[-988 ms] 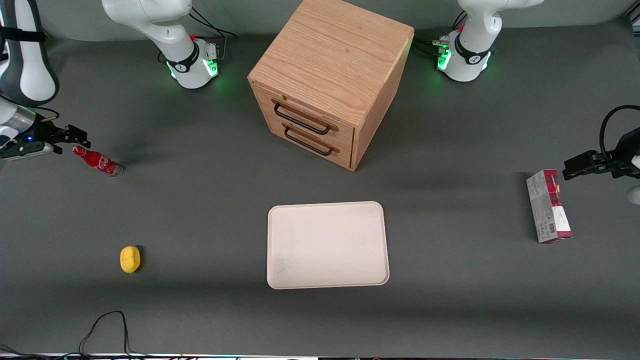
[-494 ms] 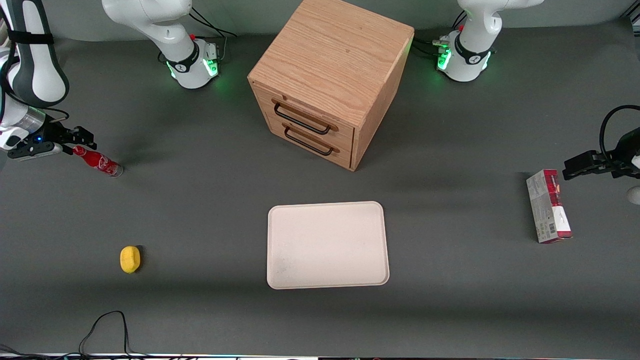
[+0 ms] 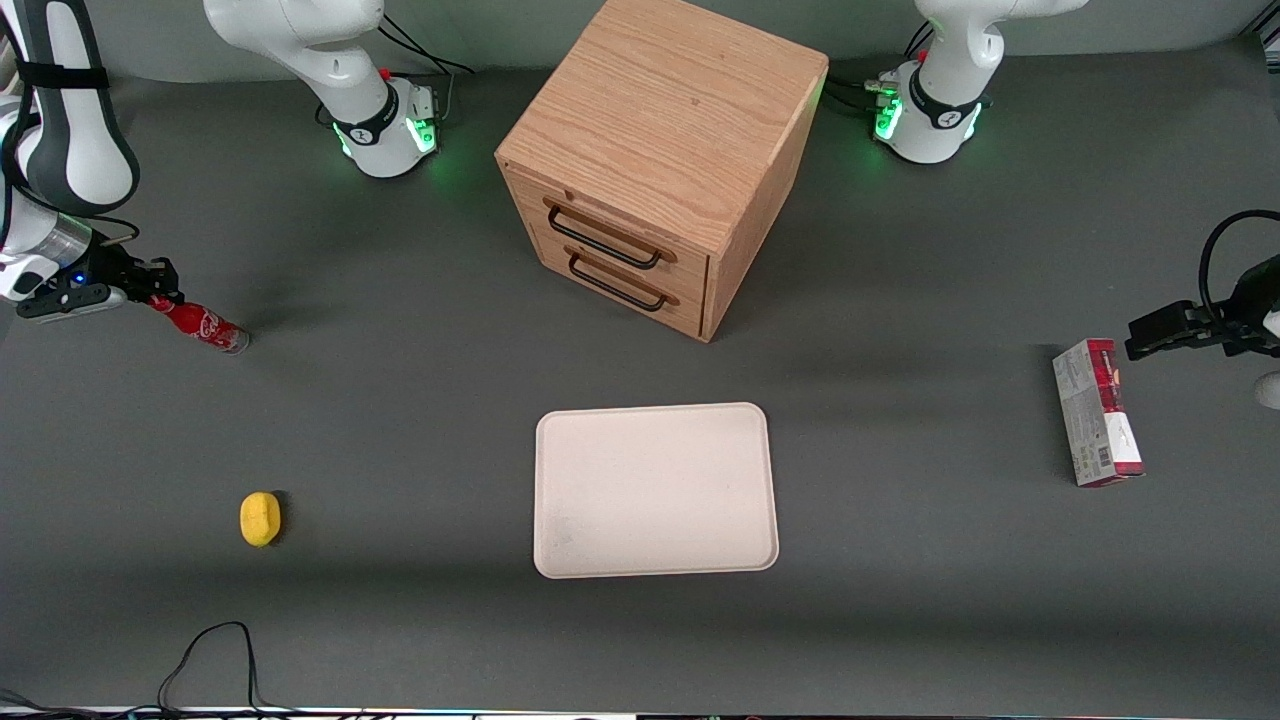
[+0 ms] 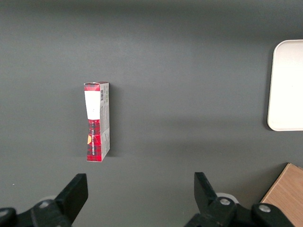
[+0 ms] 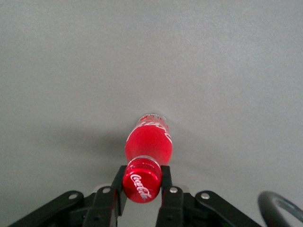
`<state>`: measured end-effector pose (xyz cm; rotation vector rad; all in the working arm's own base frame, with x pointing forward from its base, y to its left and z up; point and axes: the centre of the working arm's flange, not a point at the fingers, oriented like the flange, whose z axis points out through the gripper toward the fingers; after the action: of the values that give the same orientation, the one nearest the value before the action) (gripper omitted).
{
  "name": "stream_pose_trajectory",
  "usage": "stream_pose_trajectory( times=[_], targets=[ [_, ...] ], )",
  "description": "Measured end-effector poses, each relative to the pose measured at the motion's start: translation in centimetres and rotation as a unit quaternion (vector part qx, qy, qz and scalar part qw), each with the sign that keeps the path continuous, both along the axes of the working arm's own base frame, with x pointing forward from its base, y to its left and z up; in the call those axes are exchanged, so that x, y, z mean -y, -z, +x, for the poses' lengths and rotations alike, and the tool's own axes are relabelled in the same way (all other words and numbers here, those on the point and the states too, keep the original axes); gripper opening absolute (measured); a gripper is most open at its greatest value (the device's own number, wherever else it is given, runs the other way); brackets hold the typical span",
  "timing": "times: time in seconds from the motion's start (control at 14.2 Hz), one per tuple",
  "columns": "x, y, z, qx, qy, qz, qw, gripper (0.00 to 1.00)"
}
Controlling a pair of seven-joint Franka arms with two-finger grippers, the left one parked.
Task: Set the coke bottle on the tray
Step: 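Lift the held bottle and carry it over the white tray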
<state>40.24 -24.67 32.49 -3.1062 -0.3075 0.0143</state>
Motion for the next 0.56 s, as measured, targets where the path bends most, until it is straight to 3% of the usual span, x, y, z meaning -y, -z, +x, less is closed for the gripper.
stream_pose_trajectory(
  times=[0.21,0.56],
  targets=[
    [-3.6,-2.1,2.9,-0.022,-0.007,0.004,0.9997,0.31],
    [-12.1,-14.1,10.2,-0.047,0.004,-0.012,0.9988,0.31]
  ],
)
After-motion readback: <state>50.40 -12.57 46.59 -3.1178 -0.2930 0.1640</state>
